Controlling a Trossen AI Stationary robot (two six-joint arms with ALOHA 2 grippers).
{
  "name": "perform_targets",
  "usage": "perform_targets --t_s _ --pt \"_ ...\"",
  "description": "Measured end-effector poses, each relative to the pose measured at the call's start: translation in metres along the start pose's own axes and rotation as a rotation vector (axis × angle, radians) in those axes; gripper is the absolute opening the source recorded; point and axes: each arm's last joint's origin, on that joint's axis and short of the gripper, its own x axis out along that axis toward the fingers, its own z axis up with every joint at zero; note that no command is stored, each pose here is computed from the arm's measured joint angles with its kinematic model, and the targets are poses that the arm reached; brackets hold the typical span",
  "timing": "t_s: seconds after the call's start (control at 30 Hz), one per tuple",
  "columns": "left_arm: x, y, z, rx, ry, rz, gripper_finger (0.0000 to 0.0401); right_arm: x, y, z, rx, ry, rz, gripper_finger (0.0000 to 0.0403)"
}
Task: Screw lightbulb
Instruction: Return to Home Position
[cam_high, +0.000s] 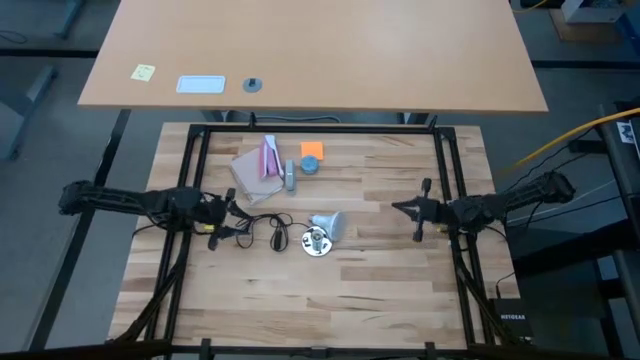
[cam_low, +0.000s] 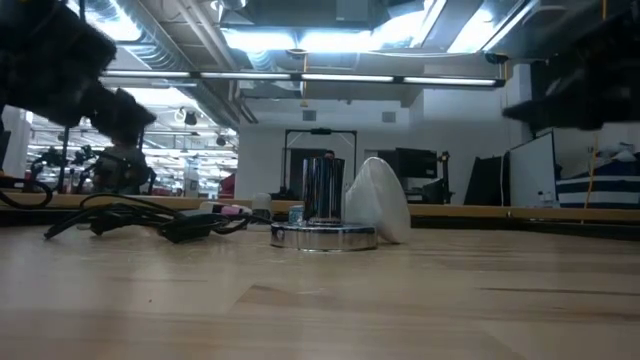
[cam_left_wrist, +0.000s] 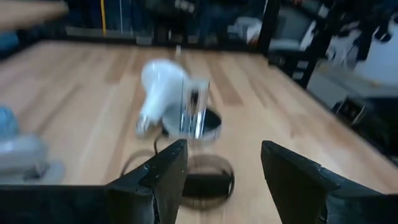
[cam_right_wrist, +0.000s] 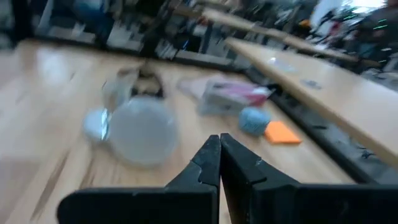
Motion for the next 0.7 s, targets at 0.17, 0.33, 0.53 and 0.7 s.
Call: perform_targets --t_s 0.17,0.33,0.53,0.7 --pt "-0.009 -0.002 0.010 0.015 -0.133 -0.010 0.0198 -0.007 -0.018 0.009 0.085 -0.122 -0.129 0.0010" --pt "-0.015 -0.003 0.016 0.025 -0.217 -0.017 0.0198 -0.009 -0.029 0.013 0.120 -0.172 -0.247 0.0010" --pt "-0.017 -0.003 0.017 0.026 -0.232 -0.018 0.0198 -0.008 -0.035 0.010 0.113 -0.144 -0.316 0.0010" --pt "-0.017 -0.003 0.017 0.026 -0.232 -0.018 0.0198 -0.008 -0.038 0.008 0.109 -0.127 -0.345 0.0010"
